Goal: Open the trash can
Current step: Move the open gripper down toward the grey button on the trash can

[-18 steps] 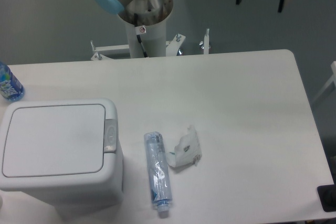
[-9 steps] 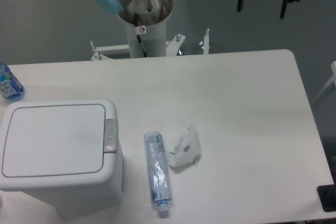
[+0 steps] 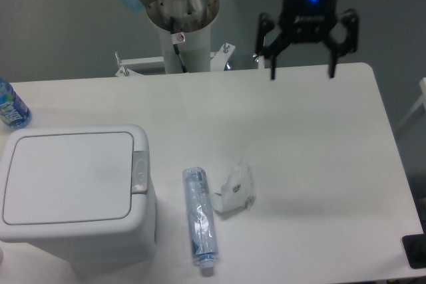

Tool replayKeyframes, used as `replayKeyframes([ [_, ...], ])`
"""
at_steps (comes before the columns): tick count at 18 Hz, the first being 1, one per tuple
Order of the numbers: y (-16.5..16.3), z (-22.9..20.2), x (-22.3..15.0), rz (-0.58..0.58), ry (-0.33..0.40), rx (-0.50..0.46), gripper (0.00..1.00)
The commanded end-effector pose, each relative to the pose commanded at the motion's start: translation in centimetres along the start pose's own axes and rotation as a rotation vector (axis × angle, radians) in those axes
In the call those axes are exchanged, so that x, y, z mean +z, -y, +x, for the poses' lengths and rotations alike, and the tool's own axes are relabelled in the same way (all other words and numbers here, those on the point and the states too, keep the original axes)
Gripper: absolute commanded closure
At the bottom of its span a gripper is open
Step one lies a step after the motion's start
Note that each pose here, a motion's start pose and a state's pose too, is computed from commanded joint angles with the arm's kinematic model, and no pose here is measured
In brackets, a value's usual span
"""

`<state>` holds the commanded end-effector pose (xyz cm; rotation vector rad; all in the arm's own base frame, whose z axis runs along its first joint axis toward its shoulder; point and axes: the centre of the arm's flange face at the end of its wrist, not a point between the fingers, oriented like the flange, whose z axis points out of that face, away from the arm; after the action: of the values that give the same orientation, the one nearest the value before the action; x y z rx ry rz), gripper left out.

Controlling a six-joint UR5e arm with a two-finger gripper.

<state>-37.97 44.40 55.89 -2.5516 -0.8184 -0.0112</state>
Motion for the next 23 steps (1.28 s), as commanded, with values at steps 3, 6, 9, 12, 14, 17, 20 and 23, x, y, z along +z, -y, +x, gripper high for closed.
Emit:
replayKeyframes([
  [3,0.6,1.8,2.3,-0.025,-0.045,-0.081,0.0],
  [6,1.2,5.0,4.4,-0.023,-0.081,-0.061,0.0],
  [9,1.4,5.8,6.1,-0.026,-0.138,-0.124,0.0],
  [12,1.4,6.5,6.4,-0.017,-0.183,-0.124,0.0],
  [14,1.4,7.5,7.2,-0.03,-0.195,-0.131,0.0],
  [17,1.4,8.8,8.4,-0.05,-0.206,-0.118,0.0],
  [20,1.4,9.4,9.5,-0.067,-0.213,-0.11,0.0],
  [23,1.4,9.6,9.6,-0.069,-0.214,-0.107,0.0],
])
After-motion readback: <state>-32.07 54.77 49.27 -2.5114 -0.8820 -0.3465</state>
